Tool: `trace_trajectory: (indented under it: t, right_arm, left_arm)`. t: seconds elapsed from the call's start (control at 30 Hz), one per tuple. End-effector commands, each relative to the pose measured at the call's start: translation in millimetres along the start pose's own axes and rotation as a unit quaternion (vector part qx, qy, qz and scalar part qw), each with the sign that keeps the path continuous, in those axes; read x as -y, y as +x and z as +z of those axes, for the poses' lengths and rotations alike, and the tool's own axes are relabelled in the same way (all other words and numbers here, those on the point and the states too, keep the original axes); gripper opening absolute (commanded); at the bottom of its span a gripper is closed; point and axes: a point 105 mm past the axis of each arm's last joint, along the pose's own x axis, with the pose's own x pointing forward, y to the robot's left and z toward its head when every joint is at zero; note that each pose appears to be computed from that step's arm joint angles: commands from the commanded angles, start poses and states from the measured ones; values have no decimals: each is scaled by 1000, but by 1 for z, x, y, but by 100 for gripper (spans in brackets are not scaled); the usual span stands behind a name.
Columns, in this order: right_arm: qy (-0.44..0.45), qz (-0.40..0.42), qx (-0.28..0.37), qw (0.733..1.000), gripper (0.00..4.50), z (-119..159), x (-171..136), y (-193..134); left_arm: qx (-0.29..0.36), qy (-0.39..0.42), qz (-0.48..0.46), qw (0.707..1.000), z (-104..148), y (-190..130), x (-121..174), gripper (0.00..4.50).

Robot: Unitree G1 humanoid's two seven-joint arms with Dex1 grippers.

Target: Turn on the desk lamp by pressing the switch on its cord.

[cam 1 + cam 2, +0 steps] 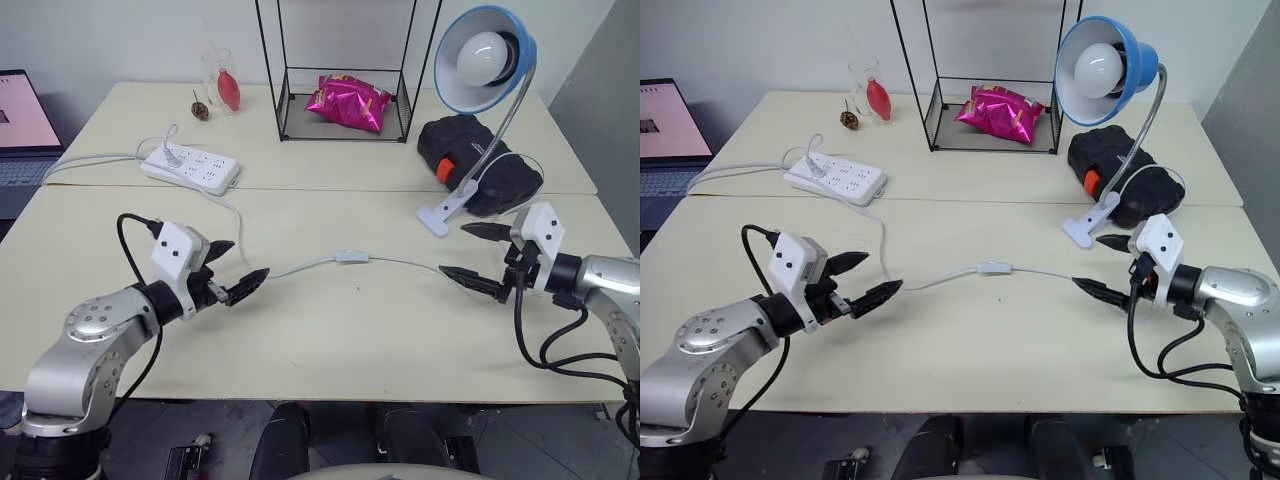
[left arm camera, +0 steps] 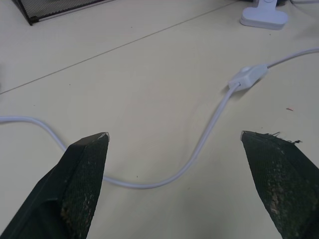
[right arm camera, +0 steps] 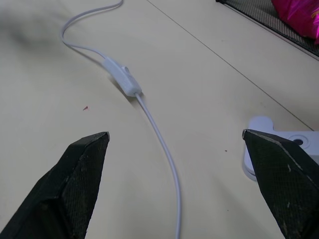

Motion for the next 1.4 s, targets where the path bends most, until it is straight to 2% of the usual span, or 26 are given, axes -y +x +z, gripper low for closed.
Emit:
trace_trajectory:
  t: [0.03,0.27,0.4,0.67,0.87,1.1,1.23,1.4]
  right_arm:
    - [-22,-1,12,1000,450,10,4,-4]
    - [-23,10,13,1000,450,10,3,-1]
    - [-20,15,12,1000,450,11,4,0]
    - [-22,20,10,1000,450,11,5,2]
    - [-28,22,8,999,450,11,6,3]
    - [-16,43,-1,999,450,11,-3,0]
    - [-15,54,-5,998,450,14,-13,3]
    - [-15,54,-9,998,450,21,-23,6]
  left_arm:
    - [28,15,-1,1000,13,-5,1,441]
    - [13,12,15,1000,10,-8,1,441]
    - [35,4,-2,999,17,-11,6,441]
    - [18,35,11,999,10,-15,2,441]
    - [28,37,-12,999,13,-14,6,441]
    - [44,-39,-76,995,19,-3,24,441]
    - [58,-92,-111,988,24,17,31,441]
    - [36,-120,-139,982,15,44,35,441]
